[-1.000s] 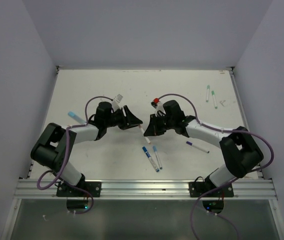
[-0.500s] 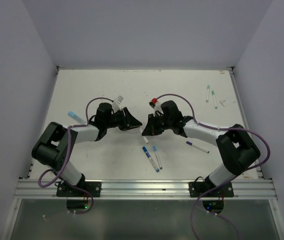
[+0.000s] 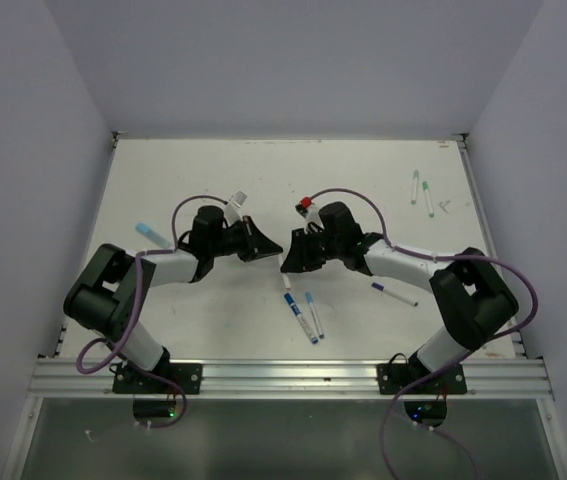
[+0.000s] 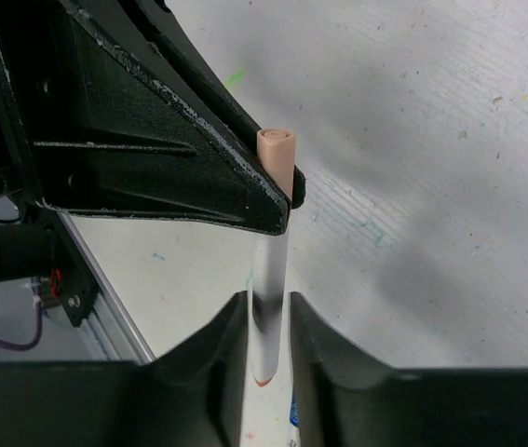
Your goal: Open the pen caps
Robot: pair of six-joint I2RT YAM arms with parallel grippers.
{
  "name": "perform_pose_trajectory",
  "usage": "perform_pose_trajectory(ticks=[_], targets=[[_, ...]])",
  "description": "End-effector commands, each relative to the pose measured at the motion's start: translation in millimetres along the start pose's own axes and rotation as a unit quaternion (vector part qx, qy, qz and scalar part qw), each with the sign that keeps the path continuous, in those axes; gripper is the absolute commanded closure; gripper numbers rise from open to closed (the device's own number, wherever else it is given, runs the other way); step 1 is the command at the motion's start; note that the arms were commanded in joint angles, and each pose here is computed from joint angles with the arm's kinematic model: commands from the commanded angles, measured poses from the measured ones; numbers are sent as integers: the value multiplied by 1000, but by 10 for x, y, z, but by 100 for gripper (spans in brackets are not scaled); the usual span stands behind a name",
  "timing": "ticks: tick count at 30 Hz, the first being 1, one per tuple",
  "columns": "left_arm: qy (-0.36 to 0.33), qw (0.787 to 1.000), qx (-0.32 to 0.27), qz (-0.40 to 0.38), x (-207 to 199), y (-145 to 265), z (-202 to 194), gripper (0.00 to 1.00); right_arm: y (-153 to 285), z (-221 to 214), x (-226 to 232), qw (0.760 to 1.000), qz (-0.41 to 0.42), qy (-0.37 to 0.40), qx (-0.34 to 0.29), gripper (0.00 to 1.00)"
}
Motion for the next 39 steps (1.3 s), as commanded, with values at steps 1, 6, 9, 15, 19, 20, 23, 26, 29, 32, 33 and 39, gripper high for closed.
perform_pose_trajectory(ticks=[1,6,9,15,19,20,23,26,29,32,33,39], targets=[[-6,1000,12,-18,-19,6,-43,100,-28,174,30,999,-1,22,-23,68],[-4,1000,13,-25,-56,22,-51,100,-87,128,24,1000,3,25,-14,62],[-3,999,15,-29,-75,26,-60,100,-139,120,21,1000,9,24,-11,63],[3,999,18,-28,-80,30,-62,100,-215,129,27,1000,15,24,-10,83],[5,1000,15,-14,-76,17,-40,100,-249,114,25,1000,-1,29,-4,100],[4,1000,0,1,-63,5,10,100,-260,112,-32,999,-31,39,-5,100],[9,997,-42,67,-4,5,171,100,-173,56,-106,982,-160,99,19,100],[14,992,-79,99,-37,44,373,100,-109,-73,65,954,-241,175,45,100],[30,987,-109,112,-64,114,495,100,48,-133,-16,898,-368,234,61,100],[37,989,-111,90,-114,167,513,100,169,-176,-35,880,-398,253,64,100],[28,991,-121,58,-195,197,567,100,187,-204,-23,884,-389,249,68,100],[-40,987,-147,44,-228,385,586,100,341,-99,81,956,-248,154,34,100]])
Point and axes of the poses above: each gripper's point midway between its finger pads, its own y axis back along the fingers, its own x axis along the line the jaws close on, z = x × y, the point moved 5 cm from there along y, back along the fingers, and after that the axes turned 13 degrees about y, right-handed, at the moved point
